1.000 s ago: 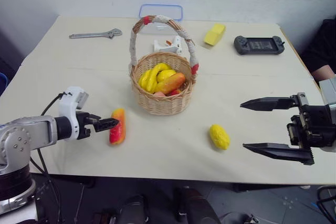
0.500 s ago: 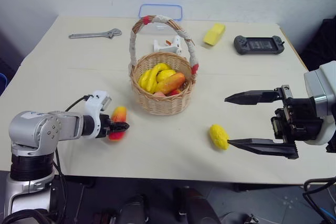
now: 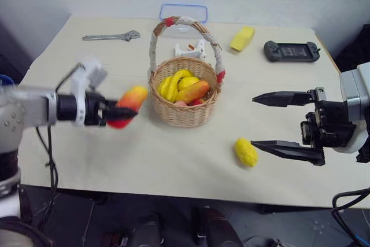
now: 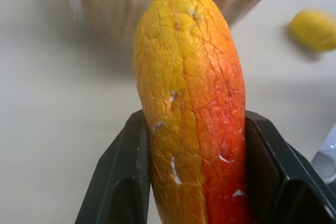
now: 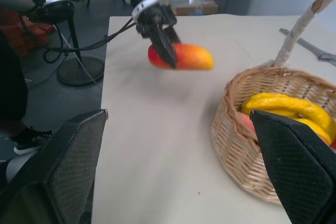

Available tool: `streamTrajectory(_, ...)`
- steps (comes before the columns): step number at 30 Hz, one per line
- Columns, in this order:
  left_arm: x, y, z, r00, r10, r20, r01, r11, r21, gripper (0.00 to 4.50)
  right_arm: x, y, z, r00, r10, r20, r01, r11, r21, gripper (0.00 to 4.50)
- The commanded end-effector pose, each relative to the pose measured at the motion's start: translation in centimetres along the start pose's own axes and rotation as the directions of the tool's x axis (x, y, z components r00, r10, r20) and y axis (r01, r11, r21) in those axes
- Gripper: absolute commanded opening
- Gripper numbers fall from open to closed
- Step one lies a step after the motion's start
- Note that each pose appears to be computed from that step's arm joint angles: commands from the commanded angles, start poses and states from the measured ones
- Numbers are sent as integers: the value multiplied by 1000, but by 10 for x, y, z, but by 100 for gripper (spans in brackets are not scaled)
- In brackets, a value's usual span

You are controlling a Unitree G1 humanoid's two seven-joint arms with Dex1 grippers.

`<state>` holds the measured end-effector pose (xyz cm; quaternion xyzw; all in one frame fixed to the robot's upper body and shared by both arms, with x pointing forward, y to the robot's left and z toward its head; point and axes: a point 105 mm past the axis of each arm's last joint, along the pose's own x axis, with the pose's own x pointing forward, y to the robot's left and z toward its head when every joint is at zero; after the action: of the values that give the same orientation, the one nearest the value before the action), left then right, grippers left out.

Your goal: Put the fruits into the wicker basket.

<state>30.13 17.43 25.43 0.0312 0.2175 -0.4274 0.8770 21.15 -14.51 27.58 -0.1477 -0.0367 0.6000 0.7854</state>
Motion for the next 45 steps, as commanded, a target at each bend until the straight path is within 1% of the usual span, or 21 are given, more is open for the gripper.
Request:
streamTrajectory(1, 21, -6, 40, 992, -54, 118, 50, 998, 35, 214, 1, -4, 4, 1000, -16, 21, 17, 999, -40, 450)
streamTrajectory(3, 42, -7, 58, 986, -55, 156, 48, 998, 43, 214, 2, -7, 5, 999, -33, 31, 34, 998, -43, 450)
streamTrajectory(5, 58, -10, 66, 986, -61, 156, 54, 997, 54, 214, 3, -10, 4, 998, -48, 36, 50, 998, -46, 450)
streamTrajectory(7, 74, -15, 61, 991, -81, 106, 72, 993, 89, 214, 3, -12, 4, 997, -67, 39, 69, 996, -50, 450)
streamTrajectory(9, 90, -12, 55, 996, -64, 65, 56, 992, 112, 214, 4, -13, 4, 995, -83, 47, 85, 995, -52, 450)
streamTrajectory(13, 108, -2, 56, 997, -26, 76, 18, 995, 102, 214, 3, -12, 4, 993, -108, 47, 110, 993, -47, 450)
streamTrajectory(15, 110, -2, 56, 996, -43, 83, 35, 994, 101, 261, 0, -13, 2, 991, -127, 39, 128, 991, -40, 450)
streamTrajectory(17, 107, -6, 57, 993, -77, 95, 65, 991, 118, 311, -4, -12, -1, 988, -151, 28, 151, 988, -28, 450)
streamTrajectory(19, 102, -9, 59, 987, -105, 118, 89, 987, 133, 374, -9, -11, -4, 985, -172, 19, 173, 985, -10, 450)
streamTrajectory(20, 96, -12, 62, 981, -129, 145, 106, 982, 159, 399, -12, -10, -7, 982, -191, 13, 191, 982, 5, 450)
streamTrajectory(21, 91, -14, 64, 974, -153, 167, 120, 974, 192, 435, -15, -9, -11, 978, -210, 5, 210, 977, 19, 450)
streamTrajectory(22, 85, -16, 65, 968, -174, 183, 131, 966, 225, 445, -19, -9, -14, 973, -233, -6, 233, 972, 33, 450)
streamTrajectory(25, 65, -27, 67, 939, -259, 224, 180, 930, 319, 445, -35, -6, -24, 949, -310, -48, 313, 947, 67, 450)
streamTrajectory(28, 40, -41, 65, 899, -366, 239, 243, 873, 423, 445, -62, -3, -30, 909, -407, -87, 415, 903, 111, 450)
streamTrajectory(30, 29, -44, 61, 888, -402, 222, 263, 841, 472, 445, -76, 0, -33, 886, -450, -110, 462, 876, 135, 450)
streamTrajectory(32, 19, -46, 51, 883, -434, 177, 287, 800, 527, 445, -88, 6, -40, 868, -473, -153, 494, 856, 156, 450)
streamTrajectory(35, 6, -47, 34, 878, -472, 81, 351, 748, 563, 445, -100, 18, -51, 853, -473, -221, 513, 838, 185, 450)
streamTrajectory(37, 1, -49, 22, 867, -499, -6, 407, 700, 587, 445, -101, 22, -54, 858, -463, -221, 507, 833, 221, 450)
streamTrajectory(39, 0, -52, 16, 855, -515, -56, 440, 666, 602, 445, -97, 23, -56, 870, -445, -213, 488, 837, 246, 450)
streamTrajectory(42, 7, -59, 11, 832, -547, -96, 479, 620, 622, 445, -72, 26, -69, 907, -362, -216, 413, 867, 280, 450)
streamTrajectory(45, 15, -62, 7, 824, -556, -106, 487, 600, 635, 445, -49, 23, -88, 910, -326, -256, 390, 883, 260, 450)
